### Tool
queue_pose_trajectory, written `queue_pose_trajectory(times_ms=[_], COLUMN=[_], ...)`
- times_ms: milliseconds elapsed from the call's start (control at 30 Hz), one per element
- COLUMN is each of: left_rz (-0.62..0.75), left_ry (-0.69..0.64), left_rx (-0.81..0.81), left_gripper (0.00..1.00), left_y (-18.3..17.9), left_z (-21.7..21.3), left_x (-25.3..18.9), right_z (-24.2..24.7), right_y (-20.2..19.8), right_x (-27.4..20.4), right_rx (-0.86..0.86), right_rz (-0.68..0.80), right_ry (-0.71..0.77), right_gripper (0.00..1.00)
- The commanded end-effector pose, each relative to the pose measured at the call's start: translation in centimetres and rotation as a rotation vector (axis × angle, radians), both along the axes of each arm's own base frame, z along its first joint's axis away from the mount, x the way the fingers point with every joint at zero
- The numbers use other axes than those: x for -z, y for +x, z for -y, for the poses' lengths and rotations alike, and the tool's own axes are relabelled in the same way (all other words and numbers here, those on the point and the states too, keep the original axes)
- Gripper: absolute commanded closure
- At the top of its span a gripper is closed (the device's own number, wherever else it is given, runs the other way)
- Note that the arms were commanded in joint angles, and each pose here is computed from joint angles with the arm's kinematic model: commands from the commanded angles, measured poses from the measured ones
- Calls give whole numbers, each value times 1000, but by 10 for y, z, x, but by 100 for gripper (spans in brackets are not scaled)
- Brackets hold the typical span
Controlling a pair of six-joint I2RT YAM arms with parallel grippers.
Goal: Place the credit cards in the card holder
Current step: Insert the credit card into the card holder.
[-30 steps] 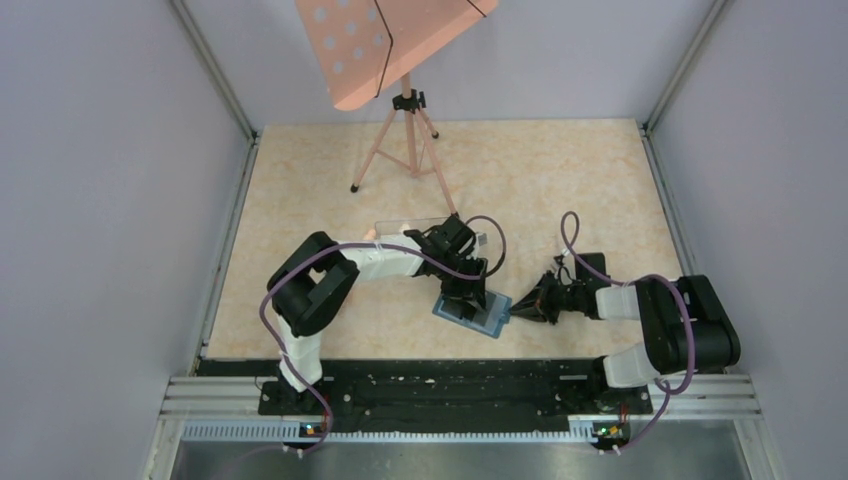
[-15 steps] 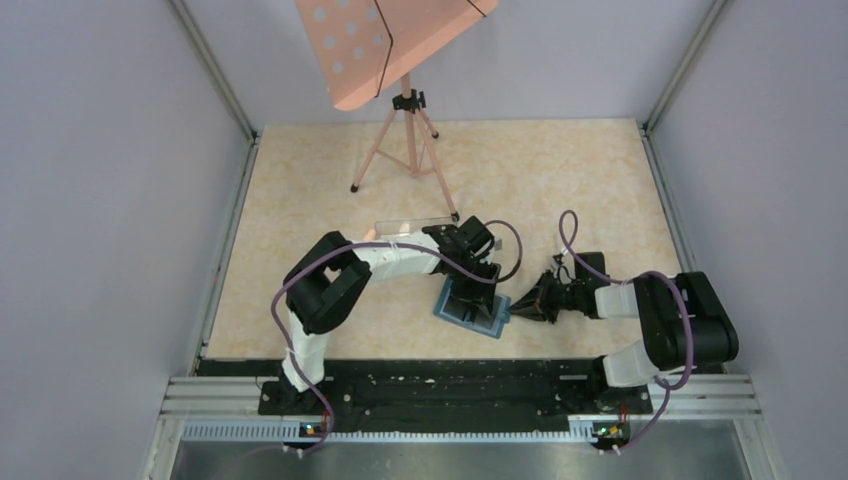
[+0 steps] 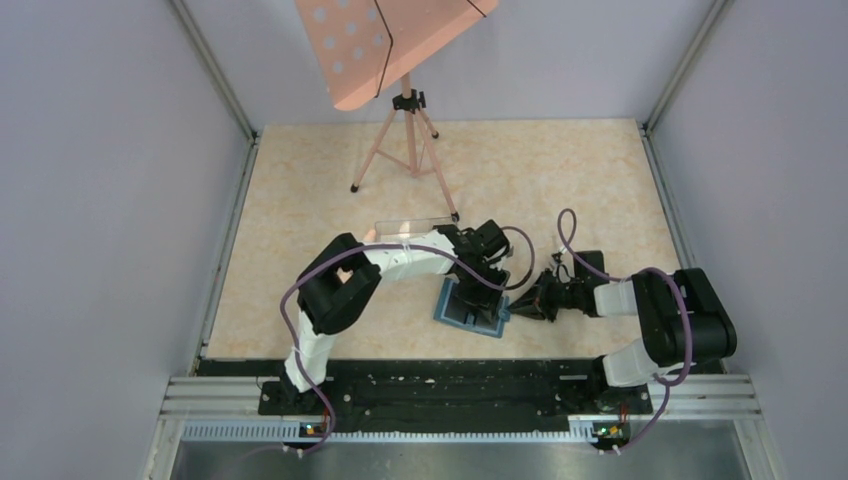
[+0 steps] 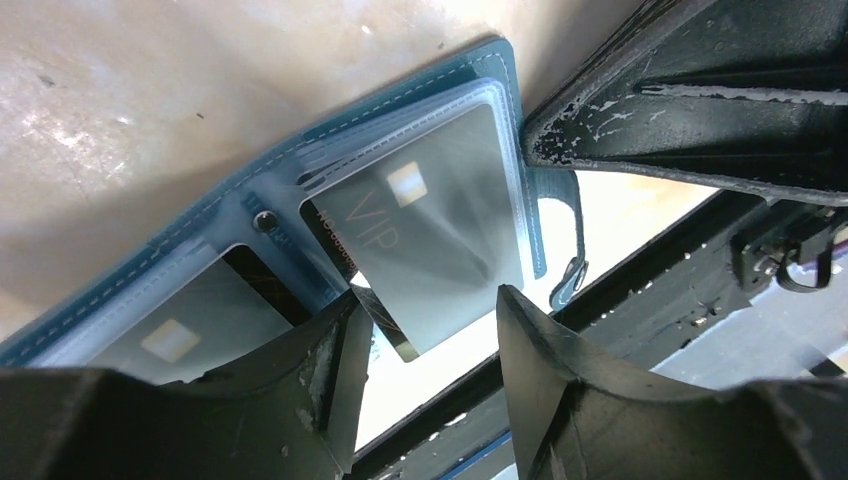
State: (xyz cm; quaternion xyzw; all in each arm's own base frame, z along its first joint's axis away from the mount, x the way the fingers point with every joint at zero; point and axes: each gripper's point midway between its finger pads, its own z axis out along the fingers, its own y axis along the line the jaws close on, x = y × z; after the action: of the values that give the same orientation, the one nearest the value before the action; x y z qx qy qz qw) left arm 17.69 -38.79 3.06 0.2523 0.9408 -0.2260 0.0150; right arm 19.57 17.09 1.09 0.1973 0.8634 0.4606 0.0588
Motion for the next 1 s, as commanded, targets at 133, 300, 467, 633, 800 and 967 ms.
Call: queue_pose_trajectory(times_ms=[133,300,467,633,800,967], left_rz=[314,387,373,353,339,315], left_ry=[165,155,-12,-165,-247,-283], left_rx=[-92,-189,-247,-305,-390,-505], left_gripper=[44,35,35,35,34,35], left_y=[37,47,46,51,62,75], left_z=[-39,-55,-49,-54,-82,-125], left_x=[-23,-30,-44,-57,-60,-49], right_z=[6,9,14,14,5,-8], right_y=[5,15,18,22,21,18], right_x=[6,-2,-7,-13,-16,-19], right_rx=[-24,-35,-48,-69,-114,-153], right_rz=[33,69,76,105,125,136], right_ry=[-121,-151,-197,-237,-272,-294], right_gripper=[95,90,85,81,76,71])
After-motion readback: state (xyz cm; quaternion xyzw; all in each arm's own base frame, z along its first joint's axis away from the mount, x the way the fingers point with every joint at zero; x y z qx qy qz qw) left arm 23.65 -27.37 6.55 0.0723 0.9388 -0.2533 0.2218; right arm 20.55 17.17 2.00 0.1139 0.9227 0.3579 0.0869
